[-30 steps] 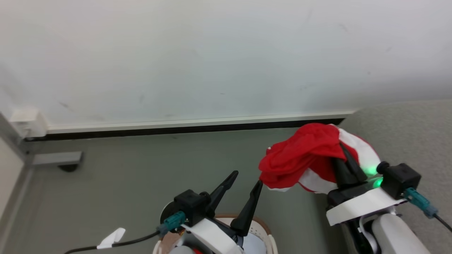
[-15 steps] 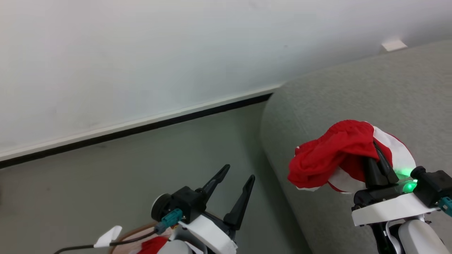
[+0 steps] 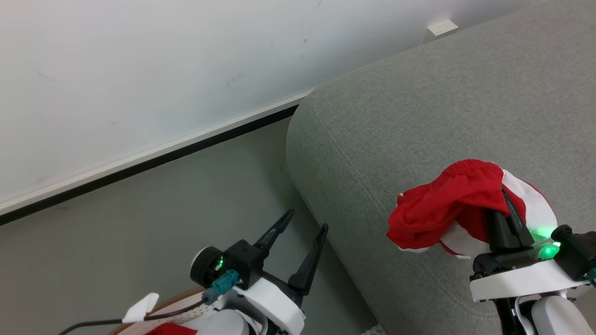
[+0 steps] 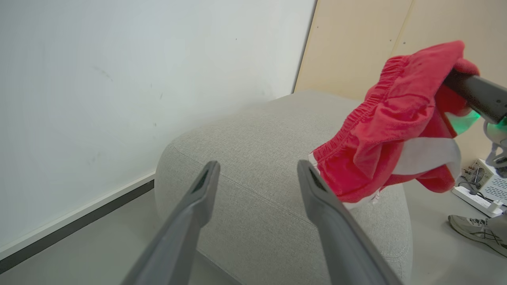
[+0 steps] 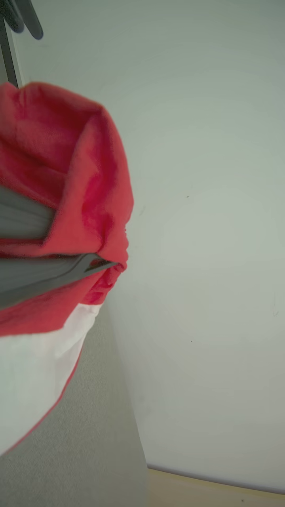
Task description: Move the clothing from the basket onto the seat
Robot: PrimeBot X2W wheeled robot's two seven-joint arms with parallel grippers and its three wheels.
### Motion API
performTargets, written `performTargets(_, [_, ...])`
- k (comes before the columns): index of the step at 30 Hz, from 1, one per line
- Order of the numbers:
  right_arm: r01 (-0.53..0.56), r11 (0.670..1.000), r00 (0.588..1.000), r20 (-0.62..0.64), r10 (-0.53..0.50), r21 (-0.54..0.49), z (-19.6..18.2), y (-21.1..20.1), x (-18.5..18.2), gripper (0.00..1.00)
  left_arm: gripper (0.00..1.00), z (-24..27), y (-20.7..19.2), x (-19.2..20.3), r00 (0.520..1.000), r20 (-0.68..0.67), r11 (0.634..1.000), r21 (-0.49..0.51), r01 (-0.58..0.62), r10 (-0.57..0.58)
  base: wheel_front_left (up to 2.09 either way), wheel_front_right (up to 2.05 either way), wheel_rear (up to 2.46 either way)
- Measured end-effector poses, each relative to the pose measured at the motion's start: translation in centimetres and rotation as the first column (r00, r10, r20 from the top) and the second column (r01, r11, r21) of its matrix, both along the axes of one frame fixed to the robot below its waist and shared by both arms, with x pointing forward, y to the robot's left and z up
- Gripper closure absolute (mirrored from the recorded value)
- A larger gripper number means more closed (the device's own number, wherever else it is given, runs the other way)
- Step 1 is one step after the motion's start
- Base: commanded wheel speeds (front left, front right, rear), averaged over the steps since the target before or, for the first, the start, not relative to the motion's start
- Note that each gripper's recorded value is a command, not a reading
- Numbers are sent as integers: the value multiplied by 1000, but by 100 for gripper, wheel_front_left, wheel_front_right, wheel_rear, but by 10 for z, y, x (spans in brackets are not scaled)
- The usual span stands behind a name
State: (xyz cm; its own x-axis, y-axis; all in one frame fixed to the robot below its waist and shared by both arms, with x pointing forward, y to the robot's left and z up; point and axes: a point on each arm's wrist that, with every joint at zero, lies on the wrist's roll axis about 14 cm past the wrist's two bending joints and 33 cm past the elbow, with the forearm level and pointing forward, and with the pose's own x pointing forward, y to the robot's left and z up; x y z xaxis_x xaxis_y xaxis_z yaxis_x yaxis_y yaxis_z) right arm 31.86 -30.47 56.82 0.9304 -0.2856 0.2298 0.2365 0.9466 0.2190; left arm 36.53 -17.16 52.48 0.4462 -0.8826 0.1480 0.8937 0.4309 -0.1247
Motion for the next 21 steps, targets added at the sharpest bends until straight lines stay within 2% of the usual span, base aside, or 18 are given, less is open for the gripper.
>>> performTargets(6, [0,1000,1000,-19,0,-8,-5,-1,-3,100,0,-3,0,-3,1000,-8,1000,3,4,-4,0,0,0])
performTargets(12, [-8,995,999,-36,5,-100,7,-16,16,100,0,-14,2,4,1000,-24,1000,9,-5,5,0,0,0])
performTargets(18, [-20,983,999,-50,11,-184,22,-39,62,100,0,-31,11,32,998,-44,999,22,-32,33,0,0,0])
performTargets(21, [-25,982,999,-49,16,-185,29,-52,95,100,0,-43,16,50,997,-57,998,32,-51,53,0,0,0])
